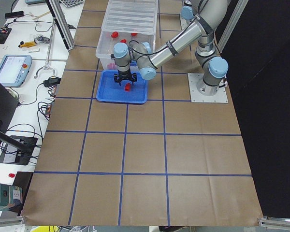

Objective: Place red block in blue tray from box

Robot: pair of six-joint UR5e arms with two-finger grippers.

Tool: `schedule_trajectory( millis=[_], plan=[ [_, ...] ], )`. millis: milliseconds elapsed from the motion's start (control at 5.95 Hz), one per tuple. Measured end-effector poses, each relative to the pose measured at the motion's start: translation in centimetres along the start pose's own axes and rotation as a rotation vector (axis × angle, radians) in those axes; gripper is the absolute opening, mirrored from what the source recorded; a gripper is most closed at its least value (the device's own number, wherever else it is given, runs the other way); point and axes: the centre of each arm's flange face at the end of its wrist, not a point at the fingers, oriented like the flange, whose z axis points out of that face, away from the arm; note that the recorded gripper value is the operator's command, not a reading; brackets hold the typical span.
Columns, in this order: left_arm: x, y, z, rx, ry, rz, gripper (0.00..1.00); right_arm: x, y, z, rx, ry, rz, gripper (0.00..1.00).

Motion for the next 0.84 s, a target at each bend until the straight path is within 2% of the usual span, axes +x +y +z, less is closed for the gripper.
schedule_trajectory(
  millis=[336, 504, 840],
  plan=[
    [1.0, -1.3, -6.3, 0.012, 0.057, -0.075, 0.98, -0.9, 0.2, 0.2, 0.005, -0.036, -0.004, 1.00],
    [2.0, -2.4, -9.8, 0.015, 0.080, -0.133, 0.98, -1.2, 0.3, 0.5, 0.005, -0.050, -0.007, 1.00],
    [4.1, -6.6, -17.5, 0.006, 0.127, -0.236, 0.98, -1.8, 0.6, 0.1, 0.018, -0.087, -0.008, 1.00]
  ],
)
